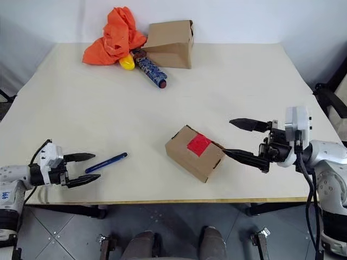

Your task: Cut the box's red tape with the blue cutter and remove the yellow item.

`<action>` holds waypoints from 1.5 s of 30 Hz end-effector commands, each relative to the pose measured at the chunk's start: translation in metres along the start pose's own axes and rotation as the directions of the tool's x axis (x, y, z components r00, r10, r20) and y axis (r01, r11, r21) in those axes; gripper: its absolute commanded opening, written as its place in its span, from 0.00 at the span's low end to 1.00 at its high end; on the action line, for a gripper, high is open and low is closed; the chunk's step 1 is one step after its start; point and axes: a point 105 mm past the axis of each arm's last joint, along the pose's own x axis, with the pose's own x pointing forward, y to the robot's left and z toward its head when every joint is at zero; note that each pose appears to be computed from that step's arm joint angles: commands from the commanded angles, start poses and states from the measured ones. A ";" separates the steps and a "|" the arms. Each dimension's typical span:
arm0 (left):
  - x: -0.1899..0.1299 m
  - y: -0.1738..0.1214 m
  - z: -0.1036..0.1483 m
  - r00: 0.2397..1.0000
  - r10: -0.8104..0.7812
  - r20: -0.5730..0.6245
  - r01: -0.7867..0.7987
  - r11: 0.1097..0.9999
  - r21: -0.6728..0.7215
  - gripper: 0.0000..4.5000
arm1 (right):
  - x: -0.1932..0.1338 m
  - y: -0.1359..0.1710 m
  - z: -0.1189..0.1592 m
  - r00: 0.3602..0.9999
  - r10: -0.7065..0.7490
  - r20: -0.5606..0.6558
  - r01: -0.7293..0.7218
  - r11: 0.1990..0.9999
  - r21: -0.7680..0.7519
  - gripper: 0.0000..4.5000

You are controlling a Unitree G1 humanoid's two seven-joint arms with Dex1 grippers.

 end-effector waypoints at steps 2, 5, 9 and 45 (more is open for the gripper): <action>-0.001 -0.008 -0.023 0.993 -0.063 -0.099 0.057 0.996 -0.068 0.76 | 0.002 0.010 0.022 1.000 0.014 0.007 -0.013 0.997 -0.076 1.00; 0.001 -0.012 -0.021 0.991 -0.099 -0.089 0.093 0.993 -0.070 0.57 | 0.008 0.014 0.026 0.999 0.035 -0.002 -0.035 0.996 -0.088 1.00; 0.003 -0.013 -0.017 0.988 -0.124 -0.087 0.120 0.991 -0.056 0.33 | 0.024 0.016 0.033 0.997 0.082 -0.015 -0.083 0.990 -0.114 1.00; 0.022 -0.054 0.010 0.968 -0.217 -0.128 0.241 0.943 0.229 0.00 | 0.220 0.080 -0.083 0.683 0.287 -0.672 -0.587 0.764 -0.270 0.00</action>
